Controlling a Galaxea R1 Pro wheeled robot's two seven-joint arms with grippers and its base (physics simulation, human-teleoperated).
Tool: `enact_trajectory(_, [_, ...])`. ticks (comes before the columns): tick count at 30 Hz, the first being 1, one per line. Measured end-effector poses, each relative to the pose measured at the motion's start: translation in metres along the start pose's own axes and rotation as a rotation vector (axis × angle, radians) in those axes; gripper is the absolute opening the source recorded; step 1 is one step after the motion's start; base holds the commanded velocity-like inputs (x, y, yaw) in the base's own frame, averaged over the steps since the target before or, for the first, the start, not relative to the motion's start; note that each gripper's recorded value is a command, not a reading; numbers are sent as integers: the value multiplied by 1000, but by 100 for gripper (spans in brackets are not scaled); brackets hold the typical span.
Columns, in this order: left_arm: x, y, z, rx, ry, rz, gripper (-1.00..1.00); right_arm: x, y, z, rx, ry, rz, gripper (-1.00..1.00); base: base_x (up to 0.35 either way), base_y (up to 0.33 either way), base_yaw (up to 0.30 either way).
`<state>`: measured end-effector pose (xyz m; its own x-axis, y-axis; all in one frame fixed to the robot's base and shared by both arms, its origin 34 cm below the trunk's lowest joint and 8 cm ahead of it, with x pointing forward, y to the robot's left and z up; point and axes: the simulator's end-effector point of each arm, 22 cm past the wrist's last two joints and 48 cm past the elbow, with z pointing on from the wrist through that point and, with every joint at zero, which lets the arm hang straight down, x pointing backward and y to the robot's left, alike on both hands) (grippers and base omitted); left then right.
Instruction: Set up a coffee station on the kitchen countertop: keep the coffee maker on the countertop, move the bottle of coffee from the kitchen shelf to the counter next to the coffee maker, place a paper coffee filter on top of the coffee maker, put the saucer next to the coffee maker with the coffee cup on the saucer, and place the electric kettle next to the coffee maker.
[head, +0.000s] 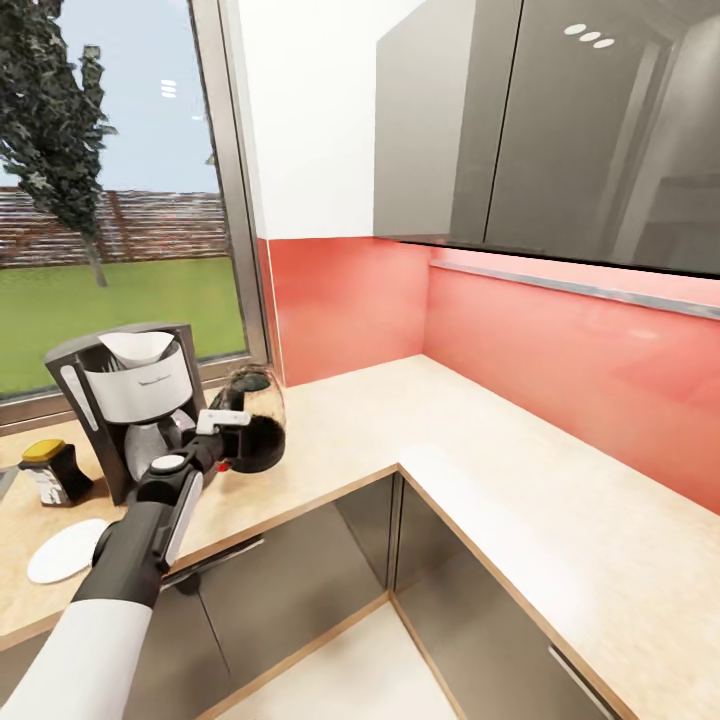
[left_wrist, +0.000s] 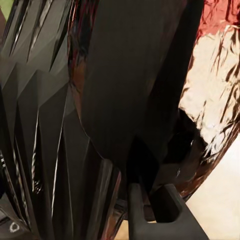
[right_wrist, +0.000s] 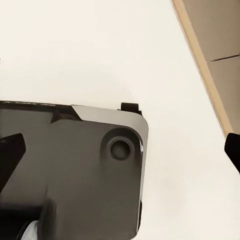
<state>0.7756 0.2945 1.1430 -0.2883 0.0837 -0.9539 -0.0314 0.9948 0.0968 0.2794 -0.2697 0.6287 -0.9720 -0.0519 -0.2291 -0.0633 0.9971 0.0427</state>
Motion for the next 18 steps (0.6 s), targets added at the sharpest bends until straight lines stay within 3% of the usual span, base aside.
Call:
enact_trajectory(7, [3,-17,1,25,0,-22,-100,0,0,0,0,1,0,100,0,0,1])
enact_trajectory(13, [10,-18,3,24,14,-27,-100,0,0,0,-1,1,0,100,0,0,0])
enact_trajectory(18, [14,-9,4,-6,23,-55,-100,0,0,0,-1,1,0,100,0,0,0])
